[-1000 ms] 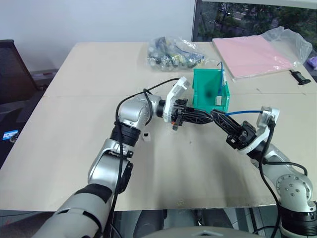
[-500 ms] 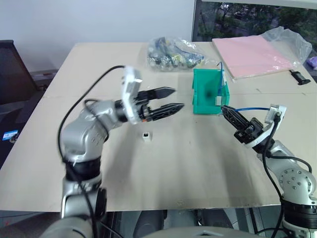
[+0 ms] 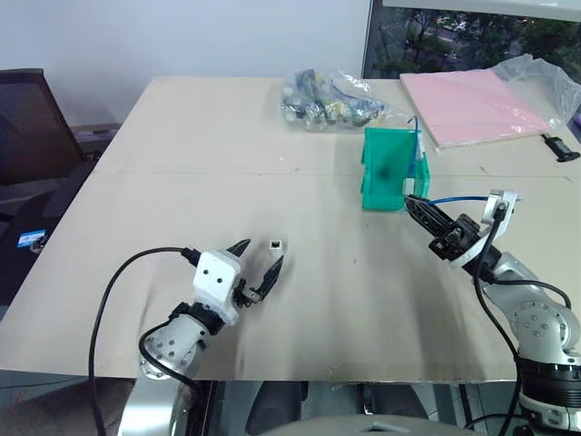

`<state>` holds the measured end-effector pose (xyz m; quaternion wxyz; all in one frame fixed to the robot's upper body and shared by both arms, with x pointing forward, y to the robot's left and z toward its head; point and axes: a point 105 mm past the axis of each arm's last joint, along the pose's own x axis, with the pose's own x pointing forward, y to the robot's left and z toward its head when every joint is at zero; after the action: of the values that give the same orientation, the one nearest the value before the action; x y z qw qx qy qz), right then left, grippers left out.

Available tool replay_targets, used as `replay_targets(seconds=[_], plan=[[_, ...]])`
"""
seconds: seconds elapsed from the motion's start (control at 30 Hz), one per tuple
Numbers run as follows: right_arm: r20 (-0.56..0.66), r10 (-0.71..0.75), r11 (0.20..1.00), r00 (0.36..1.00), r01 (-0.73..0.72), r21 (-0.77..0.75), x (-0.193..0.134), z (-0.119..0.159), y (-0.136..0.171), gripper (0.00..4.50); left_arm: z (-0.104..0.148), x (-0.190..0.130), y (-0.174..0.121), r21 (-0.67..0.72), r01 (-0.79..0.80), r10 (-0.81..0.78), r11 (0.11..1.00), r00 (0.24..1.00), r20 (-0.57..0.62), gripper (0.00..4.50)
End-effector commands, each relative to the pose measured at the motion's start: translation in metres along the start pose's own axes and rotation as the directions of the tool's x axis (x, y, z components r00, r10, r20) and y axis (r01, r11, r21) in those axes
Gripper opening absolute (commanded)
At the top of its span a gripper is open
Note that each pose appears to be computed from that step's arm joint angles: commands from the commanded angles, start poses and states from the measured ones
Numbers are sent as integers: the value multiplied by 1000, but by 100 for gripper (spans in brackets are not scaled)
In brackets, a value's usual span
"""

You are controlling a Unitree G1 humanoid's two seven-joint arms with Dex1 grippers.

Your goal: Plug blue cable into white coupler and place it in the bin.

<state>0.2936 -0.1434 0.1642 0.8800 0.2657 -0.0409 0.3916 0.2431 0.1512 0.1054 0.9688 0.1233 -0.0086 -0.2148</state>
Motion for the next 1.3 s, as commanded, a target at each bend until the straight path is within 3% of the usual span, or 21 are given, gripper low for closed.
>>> replay_targets(seconds=[0.03,0.23,0.6,0.63,0.67,0.77,0.83,1.03,1.13,1.3], plan=[[22,19,999,1000,-18,-38,0,10,7,0,1,7,6,37,-72,71,997,997,15,375],[16,9,998,1000,-8,-58,-1,12,8,0,-21,23,-1,-11,-87,87,996,995,-47,375],[23,-9,998,1000,10,-61,-2,11,11,0,-32,36,-5,-41,-123,119,992,989,-83,375],[23,-8,998,1000,10,-61,-2,10,12,0,-32,37,-5,-31,-130,127,991,989,-82,324],[22,-7,998,1000,8,-60,-2,10,13,0,-31,38,-5,-29,-135,132,990,988,-79,300],[21,-2,998,1000,4,-61,-1,9,14,0,-30,42,-3,-11,-147,146,989,986,-74,136],[21,-2,998,1000,4,-63,0,9,14,0,-30,45,-3,-11,-146,145,989,987,-72,54],[-1,22,996,1000,-22,-92,5,7,20,0,-25,60,-8,-43,-41,39,998,999,-33,53],[-68,78,983,995,-88,-159,15,1,31,0,-11,81,-27,-83,189,-185,978,981,49,53],[-263,177,919,948,-255,-301,22,-20,45,0,4,104,-59,-67,577,-568,814,815,115,53]])
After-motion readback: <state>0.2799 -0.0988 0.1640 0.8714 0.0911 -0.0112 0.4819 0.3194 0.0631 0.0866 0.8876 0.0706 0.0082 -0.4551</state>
